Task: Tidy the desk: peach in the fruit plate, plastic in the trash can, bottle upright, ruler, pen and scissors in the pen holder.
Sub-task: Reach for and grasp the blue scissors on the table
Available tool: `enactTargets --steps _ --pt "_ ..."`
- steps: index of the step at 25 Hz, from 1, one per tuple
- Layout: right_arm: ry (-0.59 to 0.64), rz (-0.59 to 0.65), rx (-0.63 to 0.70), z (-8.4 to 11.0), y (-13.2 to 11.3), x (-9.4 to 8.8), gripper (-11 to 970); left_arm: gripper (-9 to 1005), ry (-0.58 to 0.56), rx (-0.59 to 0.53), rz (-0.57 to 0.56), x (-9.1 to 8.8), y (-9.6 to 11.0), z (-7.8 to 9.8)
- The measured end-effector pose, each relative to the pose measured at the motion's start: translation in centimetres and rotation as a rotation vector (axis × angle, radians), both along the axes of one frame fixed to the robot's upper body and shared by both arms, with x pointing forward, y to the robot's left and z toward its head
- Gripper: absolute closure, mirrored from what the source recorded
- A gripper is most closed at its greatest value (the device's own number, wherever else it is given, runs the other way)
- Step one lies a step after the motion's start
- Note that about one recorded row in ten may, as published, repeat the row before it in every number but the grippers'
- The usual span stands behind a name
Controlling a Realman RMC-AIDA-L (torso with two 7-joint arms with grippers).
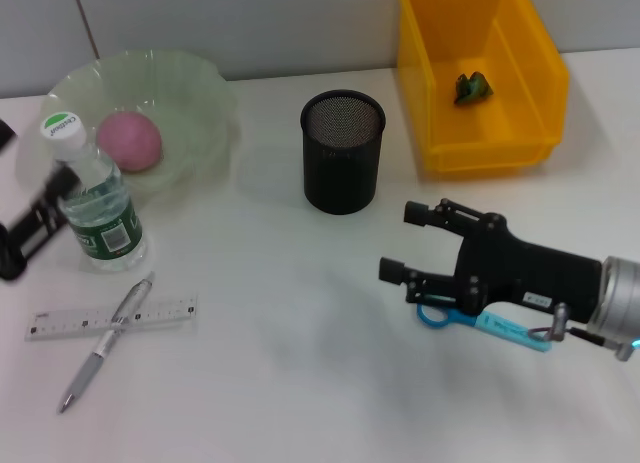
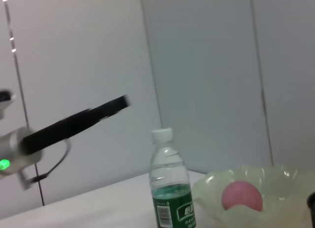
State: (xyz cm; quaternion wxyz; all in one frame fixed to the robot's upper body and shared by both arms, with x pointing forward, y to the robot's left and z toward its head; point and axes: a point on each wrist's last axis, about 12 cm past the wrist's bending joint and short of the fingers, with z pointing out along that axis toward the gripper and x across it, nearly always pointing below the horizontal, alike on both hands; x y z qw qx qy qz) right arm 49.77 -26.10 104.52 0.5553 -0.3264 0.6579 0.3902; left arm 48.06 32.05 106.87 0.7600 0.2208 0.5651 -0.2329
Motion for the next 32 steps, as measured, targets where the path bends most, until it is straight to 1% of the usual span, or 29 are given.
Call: enactTargets --steps 1,3,4,5,6,7,8,9,10,12,13,14,15,17,19,20,22,23,24,25,29,30,32 --pt "0.018 0.002 0.001 0.2 -0.3 0.1 205 234 0.005 0.036 -0.084 -1.1 0.2 0.1" --pt "0.069 0.020 -0.018 1.0 -0.9 0.5 206 236 0.005 0.036 -0.084 -1.1 0.2 0.1" --pt "0.140 0.034 -0.065 2.1 -1.5 1.0 207 237 0.028 0.094 -0.212 -2.2 0.1 -0.1" --pt "0.140 0.034 -0.065 2.1 -1.5 1.0 207 237 0.028 0.094 -0.212 -2.2 0.1 -0.1" --pt "0.183 0.034 -0.102 2.8 -1.9 1.4 208 238 0.074 0.141 -0.333 -3.0 -0.4 -0.6" --pt "0.243 0.026 -0.146 3.6 -2.2 1.8 209 239 0.100 0.156 -0.378 -3.1 -0.7 -0.8" --pt "0.314 0.013 -0.202 4.6 -2.4 2.3 210 239 0.100 0.156 -0.378 -3.1 -0.7 -0.8" --pt "0.458 -0.034 -0.315 6.4 -2.8 3.2 210 239 0.143 0.181 -0.440 -3.3 -1.2 -1.1" --pt "0.458 -0.034 -0.315 6.4 -2.8 3.2 211 239 0.143 0.181 -0.440 -3.3 -1.2 -1.1" --pt "0.588 -0.105 -0.433 8.5 -2.8 4.1 213 239 0.174 0.190 -0.467 -3.0 -1.6 -1.3" --pt "0.629 -0.130 -0.482 9.5 -2.7 4.3 213 239 0.179 0.192 -0.471 -2.9 -1.6 -1.3" --pt "0.691 -0.182 -0.576 11.7 -2.3 4.7 214 239 0.186 0.195 -0.474 -2.9 -1.7 -1.3" --pt "0.691 -0.182 -0.576 11.7 -2.3 4.7 215 239 0.187 0.195 -0.474 -2.9 -1.7 -1.4" --pt "0.711 -0.180 -0.638 13.6 -1.6 4.7 216 239 0.188 0.196 -0.472 -2.9 -1.8 -1.4" --pt "0.702 -0.127 -0.712 15.4 -0.5 4.9 218 239 0.191 0.200 -0.463 -2.9 -1.8 -1.6" --pt "0.702 -0.127 -0.712 15.4 -0.5 4.9 218 239 0.191 0.200 -0.463 -2.9 -1.8 -1.6" --pt "0.690 -0.087 -0.768 15.9 0.3 5.2 220 239 0.195 0.204 -0.458 -2.8 -1.8 -1.7" --pt "0.687 -0.066 -0.803 15.9 0.7 5.2 221 239 0.196 0.205 -0.456 -2.7 -1.8 -1.7" --pt "0.659 -0.034 -0.913 15.5 1.5 5.2 221 239 0.198 0.206 -0.455 -2.7 -1.8 -1.7" --pt "0.659 -0.034 -0.913 15.5 1.5 5.2 222 239 0.198 0.206 -0.455 -2.7 -1.8 -1.7" --pt "0.562 0.011 -1.134 14.7 3.7 5.1 225 239 0.200 0.211 -0.450 -2.5 -1.8 -1.6" --pt "0.562 0.011 -1.134 14.7 3.7 5.1 226 239 0.200 0.211 -0.450 -2.5 -1.8 -1.6" --pt "0.534 0.003 -1.186 14.4 4.4 5.2 227 239 0.201 0.211 -0.449 -2.4 -1.8 -1.6"
